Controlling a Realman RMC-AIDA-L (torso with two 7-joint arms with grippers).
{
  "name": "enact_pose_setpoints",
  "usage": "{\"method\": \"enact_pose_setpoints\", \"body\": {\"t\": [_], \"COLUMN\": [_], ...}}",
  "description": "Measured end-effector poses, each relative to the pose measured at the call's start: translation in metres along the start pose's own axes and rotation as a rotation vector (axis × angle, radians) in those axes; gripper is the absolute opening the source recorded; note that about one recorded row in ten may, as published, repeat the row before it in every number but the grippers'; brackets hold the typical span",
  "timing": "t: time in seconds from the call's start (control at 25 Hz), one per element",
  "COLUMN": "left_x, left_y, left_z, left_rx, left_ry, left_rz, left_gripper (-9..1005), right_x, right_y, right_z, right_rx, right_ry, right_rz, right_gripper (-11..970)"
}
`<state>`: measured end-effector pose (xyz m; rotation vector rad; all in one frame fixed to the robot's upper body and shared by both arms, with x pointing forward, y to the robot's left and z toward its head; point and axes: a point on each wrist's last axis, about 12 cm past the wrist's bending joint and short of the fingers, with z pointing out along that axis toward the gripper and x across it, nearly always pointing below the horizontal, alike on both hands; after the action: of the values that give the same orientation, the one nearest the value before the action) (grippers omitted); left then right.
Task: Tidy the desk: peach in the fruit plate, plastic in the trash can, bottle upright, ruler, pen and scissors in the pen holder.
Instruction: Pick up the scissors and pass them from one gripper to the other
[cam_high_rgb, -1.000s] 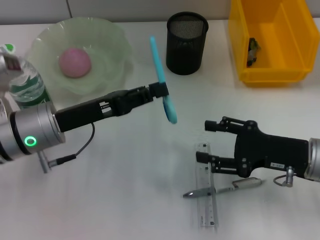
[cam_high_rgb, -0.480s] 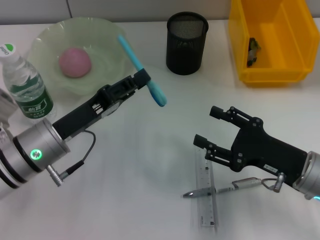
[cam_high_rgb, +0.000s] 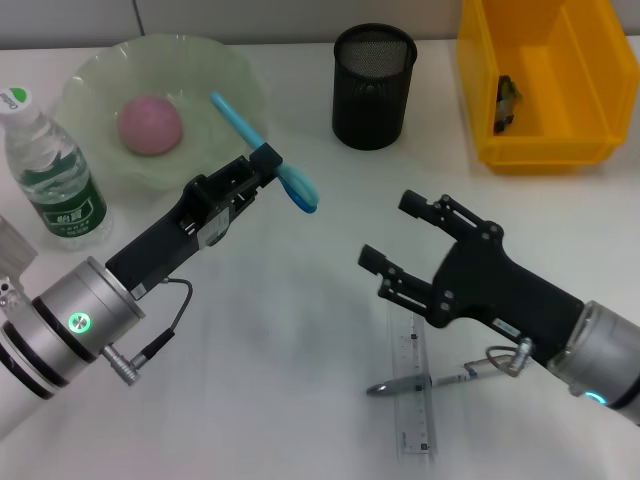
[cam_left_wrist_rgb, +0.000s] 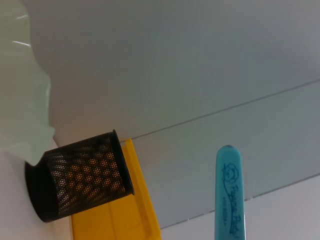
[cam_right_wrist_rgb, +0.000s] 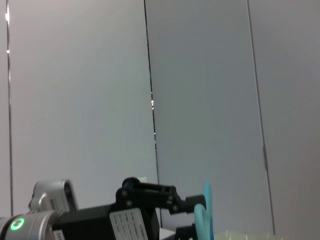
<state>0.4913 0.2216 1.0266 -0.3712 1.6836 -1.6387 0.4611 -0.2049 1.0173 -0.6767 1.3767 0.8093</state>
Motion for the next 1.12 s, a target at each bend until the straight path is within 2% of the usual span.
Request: {"method": "enact_pose_setpoints", "body": {"t": [0.44,1.12], "left_x": [0.01,0.015], "left_y": [0.003,0.001], "left_z": [0.001,0.011], "left_rx": [-0.028,-0.031], "left_ry": [-0.061,-0.069], "left_rz": [-0.047,-0.053], "left_gripper": [236,232], "right_x": [0.0,-0.003], "right_y": [0.006,0.002], "right_z": [0.033,0.049], "right_rx": [0.006,-0.001], "right_ry": [0.015,0.025], "right_rz": [-0.045,-0.068], "right_gripper": [769,767]}}
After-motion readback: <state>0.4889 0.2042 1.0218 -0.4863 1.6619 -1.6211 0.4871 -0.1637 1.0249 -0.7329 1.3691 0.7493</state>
